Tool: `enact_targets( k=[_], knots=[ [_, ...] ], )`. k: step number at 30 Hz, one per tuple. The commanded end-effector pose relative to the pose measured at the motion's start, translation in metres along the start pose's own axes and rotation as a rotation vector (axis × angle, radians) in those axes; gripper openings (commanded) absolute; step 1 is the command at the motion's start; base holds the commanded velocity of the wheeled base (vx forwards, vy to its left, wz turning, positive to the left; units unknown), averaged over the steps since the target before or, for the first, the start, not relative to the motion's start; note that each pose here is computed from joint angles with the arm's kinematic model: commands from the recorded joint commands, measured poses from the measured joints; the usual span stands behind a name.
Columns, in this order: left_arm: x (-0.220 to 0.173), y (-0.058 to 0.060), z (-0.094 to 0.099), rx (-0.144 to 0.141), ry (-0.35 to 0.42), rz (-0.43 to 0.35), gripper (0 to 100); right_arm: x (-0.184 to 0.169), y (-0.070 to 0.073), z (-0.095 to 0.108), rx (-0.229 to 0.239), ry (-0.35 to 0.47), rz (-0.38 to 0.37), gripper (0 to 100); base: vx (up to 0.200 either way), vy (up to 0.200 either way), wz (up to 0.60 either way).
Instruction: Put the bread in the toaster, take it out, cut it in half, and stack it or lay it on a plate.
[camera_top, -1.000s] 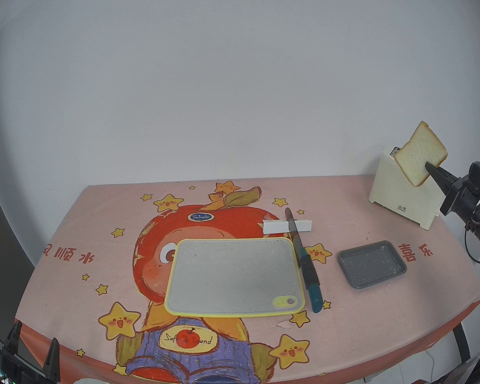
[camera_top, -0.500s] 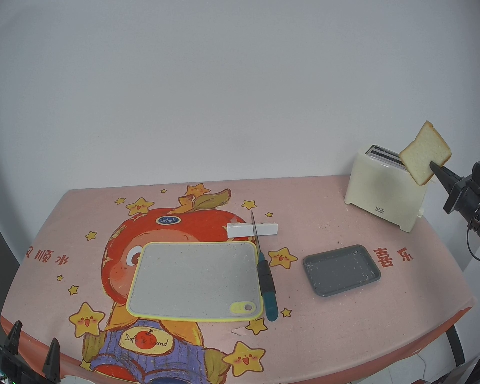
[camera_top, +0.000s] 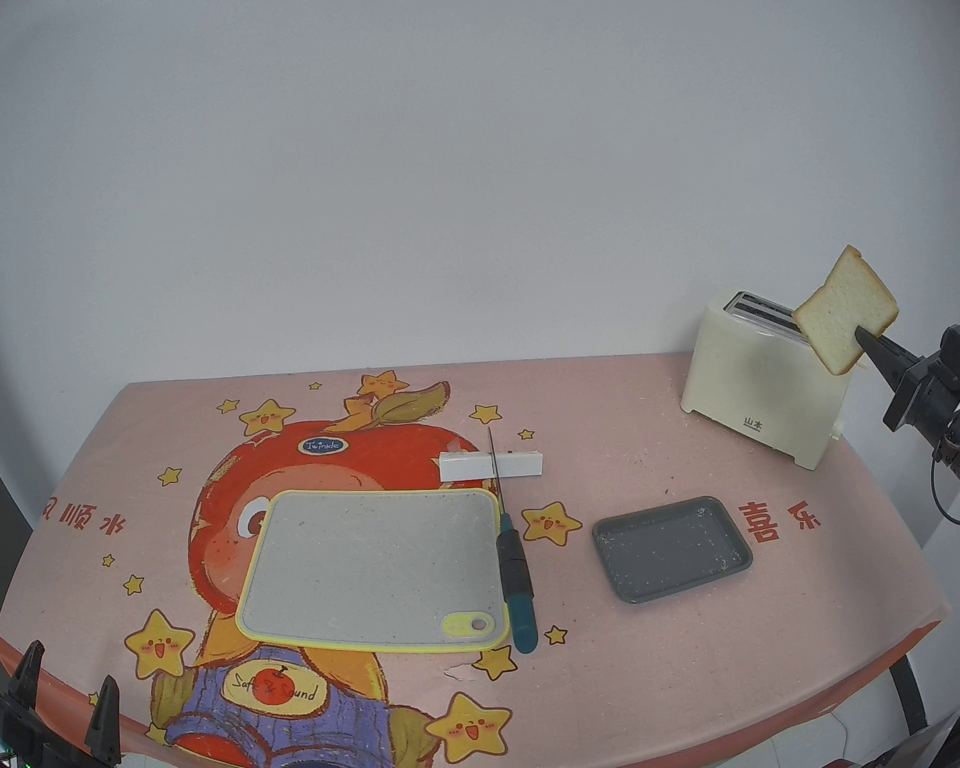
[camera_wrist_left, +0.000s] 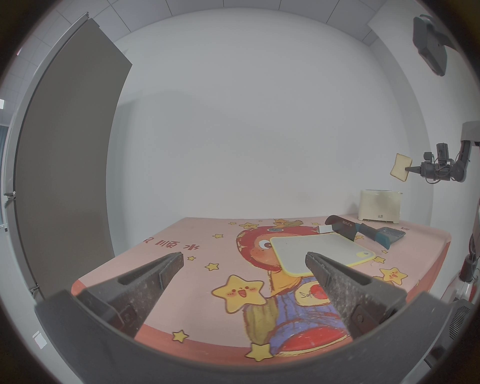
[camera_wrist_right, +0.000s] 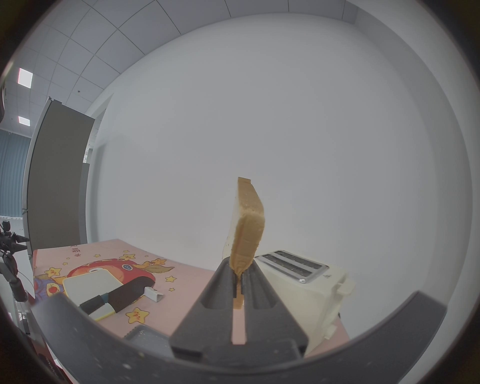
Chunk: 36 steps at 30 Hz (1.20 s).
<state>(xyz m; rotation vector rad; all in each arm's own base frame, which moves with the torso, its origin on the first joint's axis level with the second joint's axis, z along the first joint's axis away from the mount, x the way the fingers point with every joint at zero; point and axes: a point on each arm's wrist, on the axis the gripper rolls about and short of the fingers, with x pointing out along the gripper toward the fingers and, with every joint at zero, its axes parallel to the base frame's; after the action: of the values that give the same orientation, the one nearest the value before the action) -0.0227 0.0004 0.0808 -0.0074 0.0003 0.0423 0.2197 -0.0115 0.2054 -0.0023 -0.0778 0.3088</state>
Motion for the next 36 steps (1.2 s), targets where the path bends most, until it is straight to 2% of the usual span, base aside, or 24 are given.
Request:
enact_targets(
  k=[1,4,13,17,22,31,36],
  knots=[
    [0.001,0.000,-0.005,0.000,0.009,-0.001,100,0.000,0.000,0.000,0.000,-0.001,0.000,0,0.000,0.000,0.00],
    [0.001,0.000,-0.005,0.000,0.009,0.001,100,-0.001,0.000,-0.001,0.000,0.003,-0.002,0,0.000,0.000,0.00],
    [0.001,0.000,-0.005,0.000,0.010,-0.001,100,-0.002,-0.003,0.000,-0.003,0.002,-0.015,0,0.000,-0.200,0.00],
    [0.001,0.000,-0.005,0.000,0.010,0.001,100,-0.003,-0.009,0.001,-0.006,-0.002,-0.038,0,0.000,0.000,0.00],
    [0.001,0.000,-0.005,0.000,0.009,0.001,100,-0.002,-0.010,-0.002,-0.002,0.011,-0.038,0,0.000,0.000,0.00],
    [0.001,0.000,-0.005,0.003,0.010,0.002,100,0.000,-0.011,-0.010,0.004,0.040,-0.040,0,0.000,-0.200,0.00],
    [0.001,0.000,-0.005,0.002,0.010,0.002,100,0.001,-0.011,-0.011,0.005,0.043,-0.039,0,0.000,0.000,0.00]
  ],
)
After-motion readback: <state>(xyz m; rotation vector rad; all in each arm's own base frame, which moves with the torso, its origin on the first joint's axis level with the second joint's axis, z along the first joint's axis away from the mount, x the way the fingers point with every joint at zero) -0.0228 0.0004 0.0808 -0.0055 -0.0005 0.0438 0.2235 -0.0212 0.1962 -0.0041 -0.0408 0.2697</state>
